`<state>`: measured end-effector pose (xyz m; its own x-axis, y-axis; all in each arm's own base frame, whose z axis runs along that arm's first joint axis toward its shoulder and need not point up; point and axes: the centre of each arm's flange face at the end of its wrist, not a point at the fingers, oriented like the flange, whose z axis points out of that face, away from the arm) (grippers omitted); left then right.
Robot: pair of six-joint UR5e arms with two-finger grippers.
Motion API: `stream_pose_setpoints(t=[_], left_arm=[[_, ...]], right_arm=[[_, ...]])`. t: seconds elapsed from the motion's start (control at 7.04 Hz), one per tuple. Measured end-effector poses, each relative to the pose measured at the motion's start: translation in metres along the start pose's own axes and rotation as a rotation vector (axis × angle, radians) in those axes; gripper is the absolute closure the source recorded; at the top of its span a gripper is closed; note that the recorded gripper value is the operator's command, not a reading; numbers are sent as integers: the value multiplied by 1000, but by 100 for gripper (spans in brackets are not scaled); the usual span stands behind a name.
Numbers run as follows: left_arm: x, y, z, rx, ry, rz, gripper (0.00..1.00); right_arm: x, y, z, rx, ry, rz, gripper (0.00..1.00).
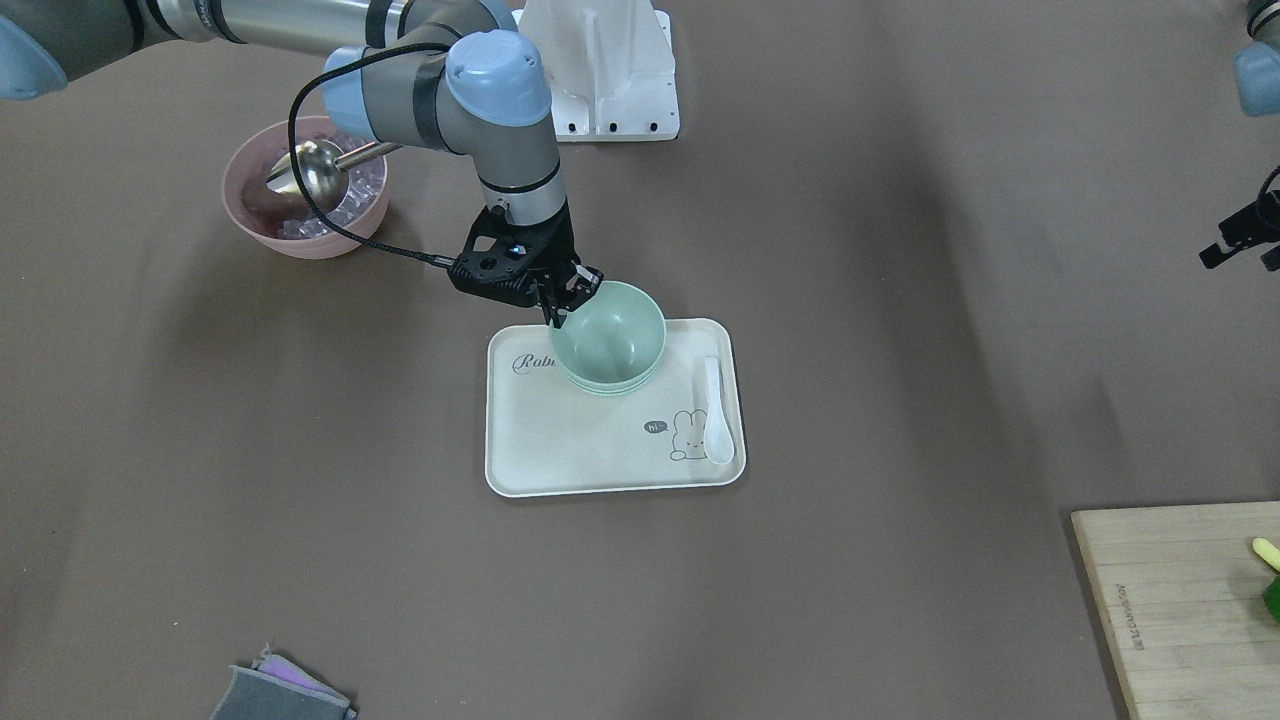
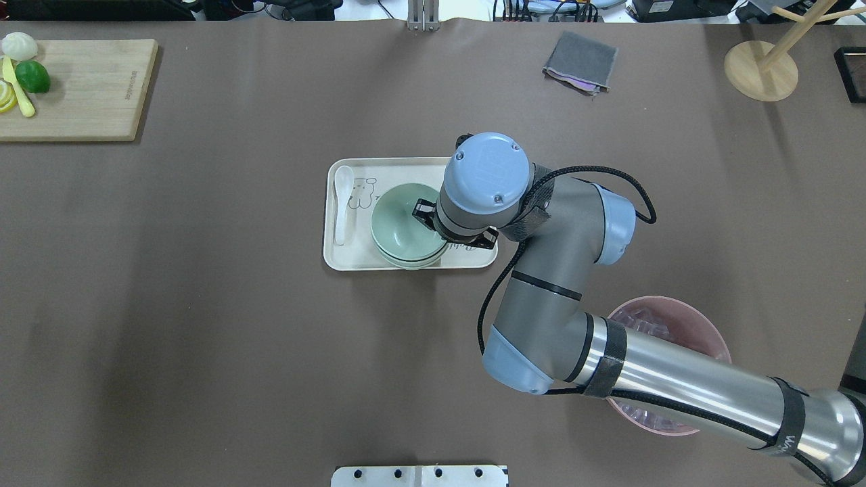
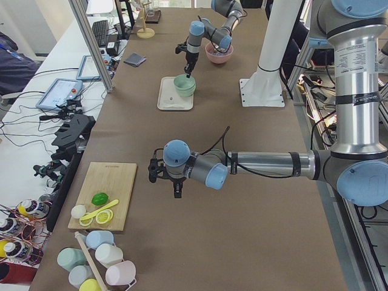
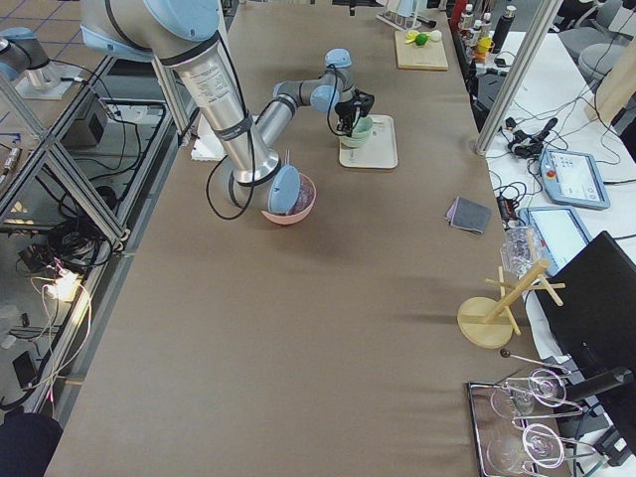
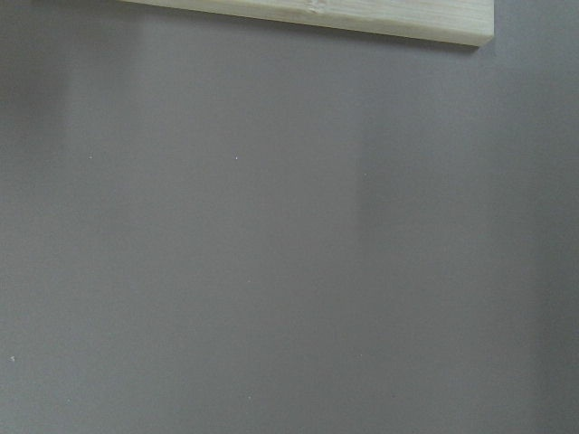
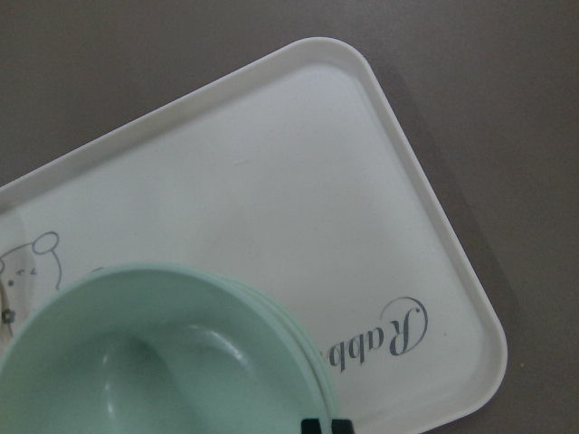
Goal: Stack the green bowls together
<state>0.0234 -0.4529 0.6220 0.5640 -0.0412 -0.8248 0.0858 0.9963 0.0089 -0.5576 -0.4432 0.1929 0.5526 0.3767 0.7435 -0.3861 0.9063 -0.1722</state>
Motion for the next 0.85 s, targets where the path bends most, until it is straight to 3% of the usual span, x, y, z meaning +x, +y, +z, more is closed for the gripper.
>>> stream_pose_setpoints(t=[0.14, 0.43, 0.57, 0.85], left_arm=[[0, 0, 0, 0, 0, 0, 2], [0, 1, 0, 0, 1, 2, 2], [0, 1, 0, 0, 1, 2, 2], [-1, 1, 0, 0, 1, 1, 2]], right_arm=[[0, 0, 2, 0, 2, -1, 96], [0, 1, 3, 0, 3, -4, 53], [0, 2, 3, 0, 4, -5, 4], [0, 2, 3, 5, 2, -33, 0]])
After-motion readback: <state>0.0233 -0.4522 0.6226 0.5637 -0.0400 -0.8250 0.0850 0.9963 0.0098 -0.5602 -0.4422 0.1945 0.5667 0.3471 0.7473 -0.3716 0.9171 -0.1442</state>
